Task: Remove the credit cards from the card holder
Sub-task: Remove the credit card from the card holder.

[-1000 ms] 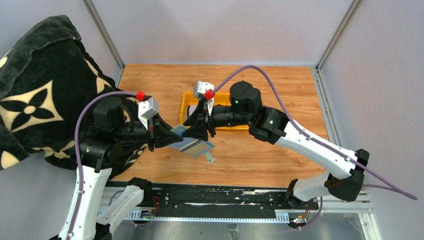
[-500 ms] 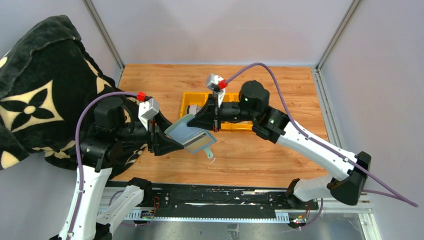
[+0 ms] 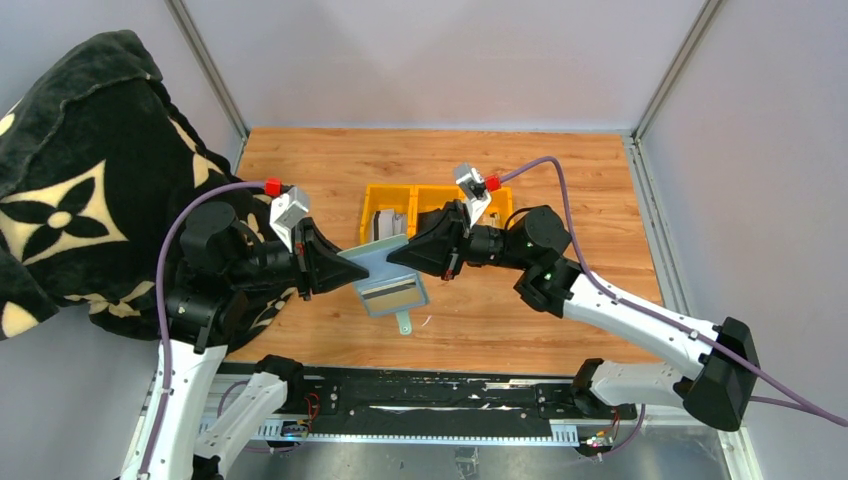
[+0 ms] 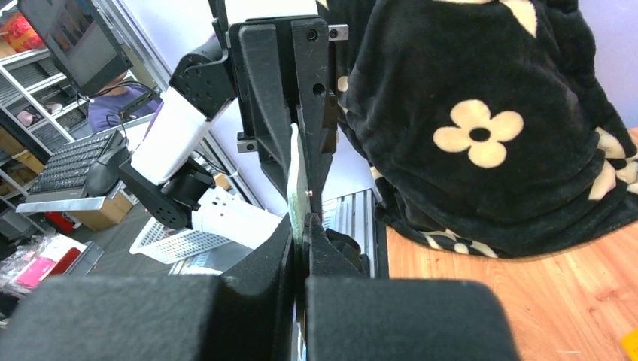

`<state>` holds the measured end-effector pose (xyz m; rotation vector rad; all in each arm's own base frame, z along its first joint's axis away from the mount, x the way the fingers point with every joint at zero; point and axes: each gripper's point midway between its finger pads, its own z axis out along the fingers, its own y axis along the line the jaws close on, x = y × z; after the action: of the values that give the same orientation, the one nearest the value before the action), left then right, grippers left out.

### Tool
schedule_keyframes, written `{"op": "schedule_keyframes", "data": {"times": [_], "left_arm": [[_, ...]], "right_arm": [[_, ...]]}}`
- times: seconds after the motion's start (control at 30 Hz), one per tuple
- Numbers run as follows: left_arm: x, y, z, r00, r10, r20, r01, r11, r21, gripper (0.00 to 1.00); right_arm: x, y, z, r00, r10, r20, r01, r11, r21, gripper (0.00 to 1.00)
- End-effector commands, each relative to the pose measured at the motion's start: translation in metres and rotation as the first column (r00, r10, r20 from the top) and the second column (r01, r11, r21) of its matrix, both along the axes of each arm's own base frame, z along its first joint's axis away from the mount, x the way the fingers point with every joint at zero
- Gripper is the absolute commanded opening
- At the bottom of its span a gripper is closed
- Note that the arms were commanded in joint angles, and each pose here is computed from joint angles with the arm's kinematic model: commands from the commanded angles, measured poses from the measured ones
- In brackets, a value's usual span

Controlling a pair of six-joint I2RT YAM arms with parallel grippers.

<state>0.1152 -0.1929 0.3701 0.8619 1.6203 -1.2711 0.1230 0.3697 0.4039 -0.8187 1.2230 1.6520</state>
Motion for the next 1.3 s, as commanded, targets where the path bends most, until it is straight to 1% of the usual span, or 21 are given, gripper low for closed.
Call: {"op": "schedule_keyframes", "data": {"times": [0.0, 0.07, 0.1, 0.13, 0.17, 0.2, 0.23, 0.33, 0.43, 0.53, 0.7, 0.77, 0.8, 0.97, 1.0, 1.03, 1.07, 1.1, 1.13, 1.2, 1.27], "left_arm": [[0.011, -0.001, 0.015, 0.998, 0.056, 0.035, -0.054, 0.997, -0.055, 0.0], [0.013, 0.003, 0.003, 0.996, 0.068, 0.059, -0.069, 0.998, 0.015, 0.0], [0.014, 0.005, -0.004, 0.995, 0.067, 0.076, -0.071, 0.996, 0.049, 0.0], [0.013, 0.008, -0.01, 0.993, 0.059, 0.099, -0.067, 0.994, 0.083, 0.0], [0.012, 0.01, -0.016, 0.992, 0.045, 0.117, -0.058, 0.992, 0.112, 0.0], [0.011, 0.011, -0.021, 0.991, 0.035, 0.128, -0.053, 0.989, 0.137, 0.0], [0.01, 0.013, -0.026, 0.99, 0.026, 0.138, -0.048, 0.986, 0.16, 0.0], [0.009, 0.016, -0.035, 0.987, -0.003, 0.164, -0.032, 0.977, 0.211, 0.0], [0.011, 0.018, -0.041, 0.983, -0.018, 0.185, -0.029, 0.968, 0.249, 0.0], [0.011, 0.017, -0.048, 0.981, -0.039, 0.192, -0.018, 0.958, 0.287, 0.0], [0.014, 0.017, -0.054, 0.977, -0.049, 0.207, -0.021, 0.947, 0.321, 0.0], [0.015, 0.017, -0.054, 0.977, -0.051, 0.208, -0.02, 0.946, 0.323, 0.0], [0.015, 0.017, -0.054, 0.976, -0.05, 0.211, -0.021, 0.946, 0.323, 0.0], [0.012, 0.017, -0.049, 0.972, -0.053, 0.228, -0.023, 0.949, 0.315, 0.0], [0.012, 0.017, -0.048, 0.971, -0.054, 0.231, -0.022, 0.949, 0.313, 0.03], [0.011, 0.017, -0.047, 0.972, -0.055, 0.229, -0.02, 0.95, 0.312, 0.13], [0.01, 0.016, -0.046, 0.973, -0.055, 0.226, -0.017, 0.951, 0.308, 0.34], [0.009, 0.016, -0.046, 0.974, -0.058, 0.221, -0.012, 0.952, 0.304, 0.43], [0.008, 0.015, -0.047, 0.975, -0.06, 0.212, -0.007, 0.954, 0.3, 0.57], [0.003, 0.014, -0.048, 0.98, -0.068, 0.188, 0.011, 0.958, 0.286, 0.8], [-0.002, 0.012, -0.05, 0.984, -0.08, 0.157, 0.035, 0.961, 0.273, 0.85]], "right_arm": [[-0.016, -0.003, 0.02, 0.998, 0.053, 0.033, -0.055, 0.996, 0.066, 0.17], [-0.019, 0.0, 0.01, 0.995, 0.079, 0.062, -0.077, 0.997, -0.023, 0.36], [-0.023, 0.0, 0.012, 0.988, 0.104, 0.114, -0.099, 0.994, -0.052, 0.42], [-0.023, 0.001, 0.011, 0.983, 0.123, 0.138, -0.105, 0.986, -0.131, 0.48], [-0.021, 0.004, 0.008, 0.973, 0.137, 0.186, -0.104, 0.979, -0.175, 0.5], [-0.02, 0.005, -0.008, 0.972, 0.166, 0.163, -0.116, 0.952, -0.282, 0.51], [-0.017, 0.008, -0.006, 0.96, 0.19, 0.206, -0.113, 0.935, -0.337, 0.52], [-0.017, 0.008, -0.024, 0.932, 0.28, 0.231, -0.139, 0.863, -0.485, 0.64], [-0.011, 0.009, -0.045, 0.919, 0.312, 0.241, -0.112, 0.793, -0.599, 0.69], [-0.008, 0.012, -0.061, 0.915, 0.339, 0.221, -0.111, 0.735, -0.668, 0.71], [-0.013, 0.021, -0.074, 0.902, 0.38, 0.207, -0.129, 0.693, -0.71, 0.73], [-0.012, 0.024, -0.078, 0.901, 0.38, 0.21, -0.123, 0.688, -0.716, 0.69], [-0.011, 0.026, -0.079, 0.902, 0.377, 0.212, -0.119, 0.687, -0.717, 0.64], [0.002, 0.032, -0.077, 0.914, 0.322, 0.247, -0.058, 0.707, -0.705, 0.19], [0.002, 0.032, -0.074, 0.915, 0.311, 0.256, -0.052, 0.722, -0.69, 0.1], [0.003, 0.032, -0.069, 0.917, 0.298, 0.267, -0.044, 0.739, -0.672, 0.03], [0.004, 0.033, -0.063, 0.918, 0.282, 0.278, -0.037, 0.76, -0.649, 0.0], [0.004, 0.031, -0.057, 0.922, 0.263, 0.285, -0.029, 0.78, -0.625, 0.0], [0.005, 0.03, -0.05, 0.924, 0.241, 0.296, -0.019, 0.805, -0.593, 0.0], [0.006, 0.024, -0.034, 0.936, 0.183, 0.3, -0.007, 0.862, -0.506, 0.0], [0.006, 0.018, -0.017, 0.942, 0.127, 0.312, 0.01, 0.915, -0.404, 0.0]]}}
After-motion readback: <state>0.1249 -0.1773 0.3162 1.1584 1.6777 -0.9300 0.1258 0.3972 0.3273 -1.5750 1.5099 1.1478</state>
